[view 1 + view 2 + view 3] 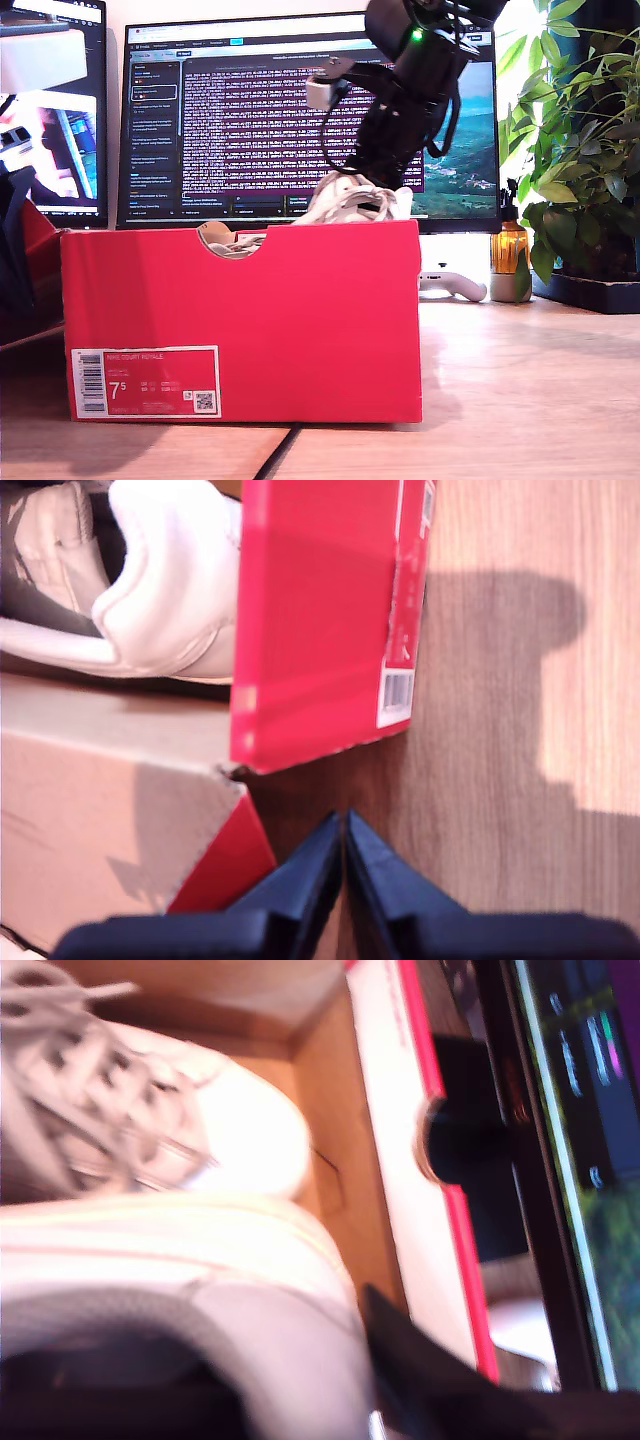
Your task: Pack the white shoes by picking the first shoe and placing it inside the red shoebox, left side, then picking and rotating the second shoe and placing it in the shoebox
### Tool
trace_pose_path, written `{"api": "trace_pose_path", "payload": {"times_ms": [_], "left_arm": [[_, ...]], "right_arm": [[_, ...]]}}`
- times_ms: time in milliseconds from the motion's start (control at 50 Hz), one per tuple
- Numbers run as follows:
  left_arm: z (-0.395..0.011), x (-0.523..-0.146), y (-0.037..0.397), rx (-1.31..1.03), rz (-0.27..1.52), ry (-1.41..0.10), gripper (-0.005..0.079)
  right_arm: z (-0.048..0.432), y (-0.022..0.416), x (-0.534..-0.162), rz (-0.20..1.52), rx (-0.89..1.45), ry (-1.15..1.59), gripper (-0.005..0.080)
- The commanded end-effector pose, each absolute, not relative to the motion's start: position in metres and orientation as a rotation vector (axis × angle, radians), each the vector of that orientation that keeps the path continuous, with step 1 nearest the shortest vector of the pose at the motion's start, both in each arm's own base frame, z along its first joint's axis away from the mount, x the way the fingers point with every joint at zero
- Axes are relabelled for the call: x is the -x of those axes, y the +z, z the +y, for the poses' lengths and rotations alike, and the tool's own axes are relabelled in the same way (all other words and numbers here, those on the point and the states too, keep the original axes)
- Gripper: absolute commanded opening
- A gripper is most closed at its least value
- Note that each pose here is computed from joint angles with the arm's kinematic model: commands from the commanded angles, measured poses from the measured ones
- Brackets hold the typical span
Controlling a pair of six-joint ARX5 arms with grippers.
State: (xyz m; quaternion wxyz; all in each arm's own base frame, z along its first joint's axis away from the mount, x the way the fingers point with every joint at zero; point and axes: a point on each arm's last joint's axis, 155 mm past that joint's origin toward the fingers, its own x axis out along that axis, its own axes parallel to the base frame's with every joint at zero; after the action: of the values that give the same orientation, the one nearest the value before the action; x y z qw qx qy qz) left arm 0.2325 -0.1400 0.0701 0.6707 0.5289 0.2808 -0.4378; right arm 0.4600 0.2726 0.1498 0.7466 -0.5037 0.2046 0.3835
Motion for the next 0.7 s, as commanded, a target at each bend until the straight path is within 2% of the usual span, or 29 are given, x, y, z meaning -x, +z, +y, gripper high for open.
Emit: {"api": "trace_pose_path", "payload": {"times_ms": [0, 380, 460, 540, 680], "left_arm": [[-0.142, -0.234, 0.072, -1.184, 0.630, -0.986, -0.0019], [-0.142, -0.234, 0.072, -1.184, 0.630, -0.986, -0.0019], [-0.142, -0.234, 0.072, -1.184, 0.630, -0.986, -0.0019], [-0.143, -0.234, 0.072, -1.180, 0.628, -0.992, -0.0019], [-0.147, -0.231, 0.072, -1.165, 0.619, -1.014, -0.0019]], "right_arm": [[0.282, 0.171, -0.459, 0.391, 1.108, 0.822, 0.0285], [0.274, 0.182, -0.467, 0.411, 1.182, 0.666, 0.0273], [0.272, 0.185, -0.466, 0.435, 1.180, 0.614, 0.0164], [0.272, 0.189, -0.463, 0.461, 1.169, 0.583, -0.0025], [0.279, 0.202, -0.457, 0.490, 1.049, 0.549, -0.0011]]}}
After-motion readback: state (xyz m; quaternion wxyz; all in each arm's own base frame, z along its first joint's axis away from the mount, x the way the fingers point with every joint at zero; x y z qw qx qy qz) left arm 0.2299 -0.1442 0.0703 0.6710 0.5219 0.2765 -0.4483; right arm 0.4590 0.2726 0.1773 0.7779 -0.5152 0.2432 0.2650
